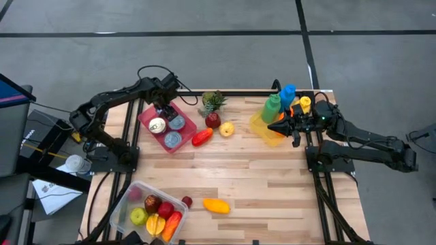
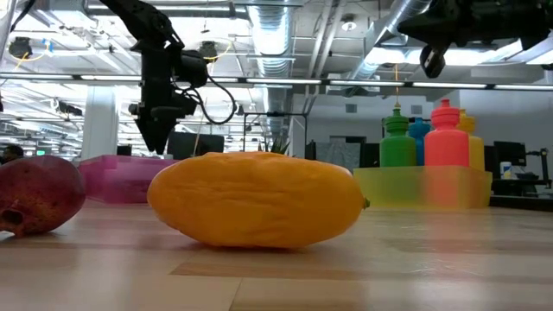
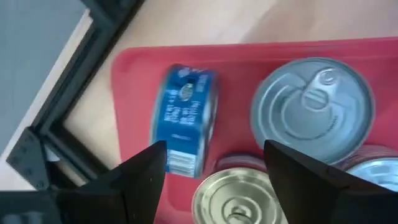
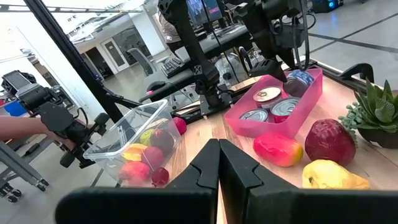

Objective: Pick & Place Food Item
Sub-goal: Put the blue tuna can into the pink bin

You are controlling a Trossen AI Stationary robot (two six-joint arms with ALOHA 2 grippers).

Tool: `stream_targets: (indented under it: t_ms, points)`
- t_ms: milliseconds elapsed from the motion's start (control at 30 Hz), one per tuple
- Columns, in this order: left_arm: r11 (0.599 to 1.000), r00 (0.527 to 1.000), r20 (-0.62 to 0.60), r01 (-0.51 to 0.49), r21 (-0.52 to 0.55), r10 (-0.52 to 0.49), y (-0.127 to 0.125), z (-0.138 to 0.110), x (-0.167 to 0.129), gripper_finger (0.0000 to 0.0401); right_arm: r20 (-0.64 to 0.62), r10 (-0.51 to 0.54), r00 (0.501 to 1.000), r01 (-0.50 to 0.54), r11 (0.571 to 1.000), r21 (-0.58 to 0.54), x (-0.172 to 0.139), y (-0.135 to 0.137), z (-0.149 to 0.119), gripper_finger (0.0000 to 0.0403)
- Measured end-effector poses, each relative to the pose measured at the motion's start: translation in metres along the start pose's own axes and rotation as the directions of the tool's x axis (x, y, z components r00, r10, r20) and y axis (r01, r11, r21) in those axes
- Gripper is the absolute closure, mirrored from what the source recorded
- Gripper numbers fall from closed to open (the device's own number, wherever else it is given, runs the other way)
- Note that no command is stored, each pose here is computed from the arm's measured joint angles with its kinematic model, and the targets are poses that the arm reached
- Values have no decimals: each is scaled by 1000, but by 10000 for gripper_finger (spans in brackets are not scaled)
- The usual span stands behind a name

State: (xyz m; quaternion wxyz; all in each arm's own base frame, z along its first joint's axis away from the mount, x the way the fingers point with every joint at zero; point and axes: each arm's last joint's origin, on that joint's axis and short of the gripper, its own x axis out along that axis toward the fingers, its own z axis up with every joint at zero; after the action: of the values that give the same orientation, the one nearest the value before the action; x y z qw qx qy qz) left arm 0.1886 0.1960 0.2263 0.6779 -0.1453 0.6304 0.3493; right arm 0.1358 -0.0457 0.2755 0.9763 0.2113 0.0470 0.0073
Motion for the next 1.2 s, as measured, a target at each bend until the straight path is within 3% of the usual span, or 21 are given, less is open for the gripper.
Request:
stream_targets:
  t_ms: [1200]
  points:
    - [996, 999, 17, -38, 80, 37, 12, 1, 5, 134, 0, 0, 1000, 0, 1000, 0, 0, 0, 0, 403]
